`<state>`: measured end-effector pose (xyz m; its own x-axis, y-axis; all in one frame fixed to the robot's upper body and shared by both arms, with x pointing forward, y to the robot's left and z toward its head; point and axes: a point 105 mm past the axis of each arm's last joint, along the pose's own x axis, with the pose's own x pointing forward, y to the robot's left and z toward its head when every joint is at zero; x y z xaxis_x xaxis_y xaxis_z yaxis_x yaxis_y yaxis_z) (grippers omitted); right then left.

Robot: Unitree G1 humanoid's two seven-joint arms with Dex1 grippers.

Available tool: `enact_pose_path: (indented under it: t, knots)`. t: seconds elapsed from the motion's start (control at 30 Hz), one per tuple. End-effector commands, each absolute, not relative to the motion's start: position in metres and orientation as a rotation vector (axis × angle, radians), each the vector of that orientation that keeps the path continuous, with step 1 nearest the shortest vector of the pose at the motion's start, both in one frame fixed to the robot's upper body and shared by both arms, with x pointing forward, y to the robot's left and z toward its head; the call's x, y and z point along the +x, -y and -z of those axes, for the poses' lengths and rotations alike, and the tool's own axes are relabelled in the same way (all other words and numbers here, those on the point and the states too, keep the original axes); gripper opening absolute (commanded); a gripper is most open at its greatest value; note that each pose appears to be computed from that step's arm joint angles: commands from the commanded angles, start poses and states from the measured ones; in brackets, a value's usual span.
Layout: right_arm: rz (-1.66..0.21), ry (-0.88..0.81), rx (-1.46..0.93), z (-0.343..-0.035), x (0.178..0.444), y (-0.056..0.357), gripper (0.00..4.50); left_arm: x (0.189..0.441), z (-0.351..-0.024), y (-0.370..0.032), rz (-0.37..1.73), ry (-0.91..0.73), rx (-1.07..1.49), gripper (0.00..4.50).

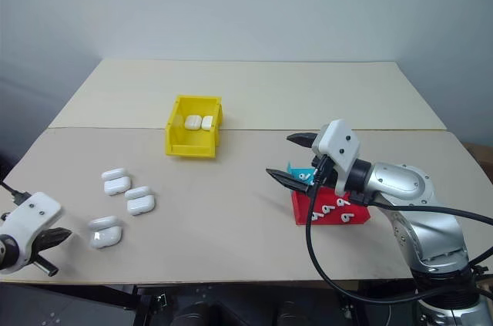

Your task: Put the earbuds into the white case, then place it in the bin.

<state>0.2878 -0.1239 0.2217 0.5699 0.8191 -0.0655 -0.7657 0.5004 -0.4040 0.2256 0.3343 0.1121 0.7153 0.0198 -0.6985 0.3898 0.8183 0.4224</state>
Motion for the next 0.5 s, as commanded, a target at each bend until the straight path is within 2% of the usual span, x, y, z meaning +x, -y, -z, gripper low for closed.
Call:
enact_pose_path:
  t: [0.03,0.5]
  knots:
    - [-0.948,0.195,-0.416,-0.234,0.280,0.123,4.50,0.233,-0.116,-0.333,0.247,-0.725,0.627,0.02]
    - [-0.936,0.194,-0.383,-0.231,0.274,0.118,4.50,0.252,-0.113,-0.310,0.359,-0.680,0.649,0.02]
